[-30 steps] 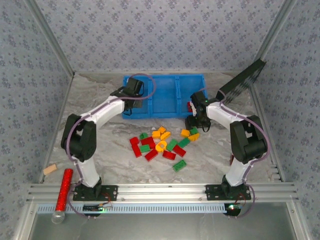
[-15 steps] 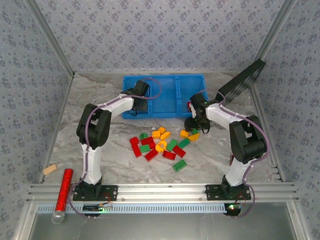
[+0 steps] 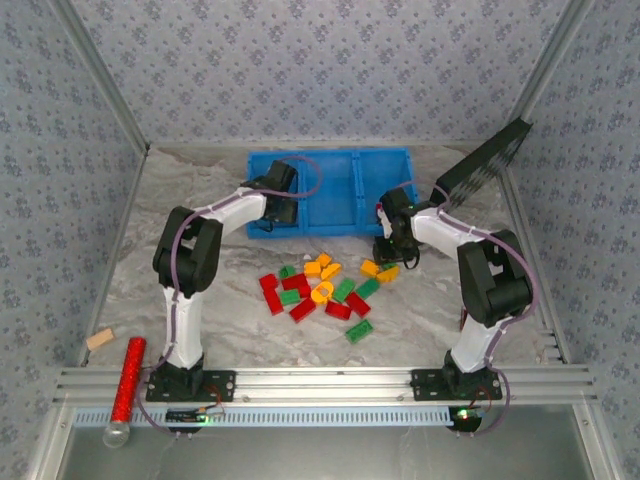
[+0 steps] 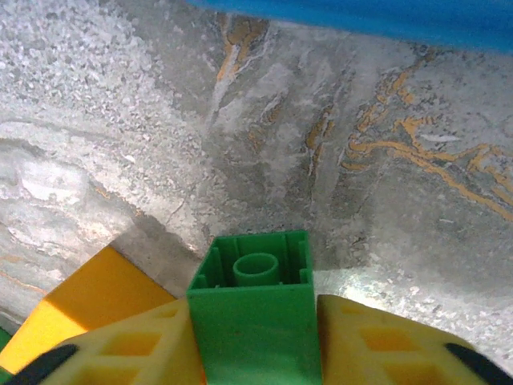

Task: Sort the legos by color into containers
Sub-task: Pick up the lego from the center of the table, then place the lego in the container.

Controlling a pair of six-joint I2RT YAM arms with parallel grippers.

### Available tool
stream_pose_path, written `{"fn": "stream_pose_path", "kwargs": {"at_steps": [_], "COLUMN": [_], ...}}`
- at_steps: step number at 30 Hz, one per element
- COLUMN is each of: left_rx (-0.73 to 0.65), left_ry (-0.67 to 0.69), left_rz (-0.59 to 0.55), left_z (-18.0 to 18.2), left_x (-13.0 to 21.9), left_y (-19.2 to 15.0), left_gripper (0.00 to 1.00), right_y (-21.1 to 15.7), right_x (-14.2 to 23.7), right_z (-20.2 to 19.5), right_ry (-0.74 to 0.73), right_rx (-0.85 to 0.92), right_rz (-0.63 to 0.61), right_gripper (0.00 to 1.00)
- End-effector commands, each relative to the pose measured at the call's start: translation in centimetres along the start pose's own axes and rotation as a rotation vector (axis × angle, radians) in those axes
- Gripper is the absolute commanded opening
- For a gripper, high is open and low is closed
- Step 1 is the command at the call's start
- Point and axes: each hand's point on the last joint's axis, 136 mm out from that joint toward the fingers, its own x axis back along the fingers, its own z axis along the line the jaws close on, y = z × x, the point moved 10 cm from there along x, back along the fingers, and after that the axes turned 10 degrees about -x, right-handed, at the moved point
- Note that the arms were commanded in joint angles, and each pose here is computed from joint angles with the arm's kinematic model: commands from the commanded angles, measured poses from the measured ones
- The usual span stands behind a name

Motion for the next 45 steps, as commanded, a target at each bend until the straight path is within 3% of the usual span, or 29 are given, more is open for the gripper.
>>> {"fn": "stream_pose_path", "kwargs": {"at_steps": [1,11,19,23,30,45], "left_rx": [0.007,0.027,0.088,0.111,0.269,0.399], "left_ry": [-0.022,-0.092,-0.096,-0.102,-0.147,-0.184], "left_rz": [-0.106,-0.344,-0.298,-0.217,-0.091,0.014], "left_z": [0.5,2.5,3.6,3.5,2.9,1.1], "left_x": [4.3,14.8,19.3,20.1,19.5,15.2], "left_y": [2.4,3.6,-3.3,-7.7,-13.6,-16.1], "left_gripper": [0.72,0.78,0.79,0.8,0.8,0.8], "right_y": [-0.9,2.1,6.2,8.2,11.0,13.0], "right_x": [-0.1,9.1,12.5,11.8,7.8,-0.5], "right_z": [-0.5,2.1,7.8,10.7,14.2,15.4], "right_ry": [-0.036,0.007,0.047,0.027,0.017,0.019], "right_rx": [-0.005,0.007,0.13,0.2,0.254,0.251], "right_rz": [0.051,-0.187,-0.336,-0.37,-0.359,-0.246], "right_gripper": [0.33,0.27,0.27,0.27,0.27,0.33]}}
